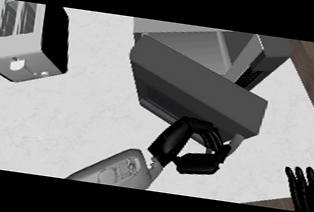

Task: Pick up the milk, place it into the microwave and close the microwave

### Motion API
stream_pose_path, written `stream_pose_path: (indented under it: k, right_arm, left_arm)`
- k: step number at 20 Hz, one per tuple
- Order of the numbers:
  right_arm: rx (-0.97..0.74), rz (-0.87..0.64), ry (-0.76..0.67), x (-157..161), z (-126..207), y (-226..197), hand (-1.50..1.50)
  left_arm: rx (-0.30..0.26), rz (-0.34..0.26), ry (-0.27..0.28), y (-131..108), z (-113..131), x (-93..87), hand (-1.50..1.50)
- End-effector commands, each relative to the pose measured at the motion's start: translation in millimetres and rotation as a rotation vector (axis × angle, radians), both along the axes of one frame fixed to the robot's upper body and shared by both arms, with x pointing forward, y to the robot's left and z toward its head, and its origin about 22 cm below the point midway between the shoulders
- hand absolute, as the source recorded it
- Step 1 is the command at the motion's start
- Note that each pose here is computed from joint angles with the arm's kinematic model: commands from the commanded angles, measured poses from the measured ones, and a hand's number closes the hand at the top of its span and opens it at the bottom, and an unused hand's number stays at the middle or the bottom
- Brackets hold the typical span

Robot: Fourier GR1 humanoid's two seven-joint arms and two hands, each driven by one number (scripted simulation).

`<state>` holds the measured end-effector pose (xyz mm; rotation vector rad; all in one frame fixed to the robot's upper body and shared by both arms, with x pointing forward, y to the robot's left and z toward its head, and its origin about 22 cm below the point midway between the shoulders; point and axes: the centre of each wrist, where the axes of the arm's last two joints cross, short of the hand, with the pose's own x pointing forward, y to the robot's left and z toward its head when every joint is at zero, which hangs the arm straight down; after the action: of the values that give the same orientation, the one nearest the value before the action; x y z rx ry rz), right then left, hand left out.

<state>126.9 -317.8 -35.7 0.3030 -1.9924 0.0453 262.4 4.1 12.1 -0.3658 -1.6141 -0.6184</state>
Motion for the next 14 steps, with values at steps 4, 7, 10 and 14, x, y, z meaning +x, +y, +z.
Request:
stream_pose_path:
  k: [4, 7, 10, 14]
  right_arm:
    - [0.034, 0.102, -0.027, -2, 18, 1, -1.5]
    - [0.016, 0.14, -0.033, 5, 29, 2, -1.5]
    - [0.032, 0.174, -0.038, 5, 32, 6, -1.5]
    - [0.046, 0.167, -0.032, 1, 38, 6, -1.5]
  left_arm:
    - [-0.089, 0.174, -0.05, 0, 15, 33.0, 1.5]
    - [-0.112, 0.178, -0.046, -3, 26, 43.8, 1.5]
    - [-0.162, 0.201, -0.031, -1, 31, 53.0, 1.5]
    - [-0.178, 0.246, -0.04, 2, 35, 67.4, 1.5]
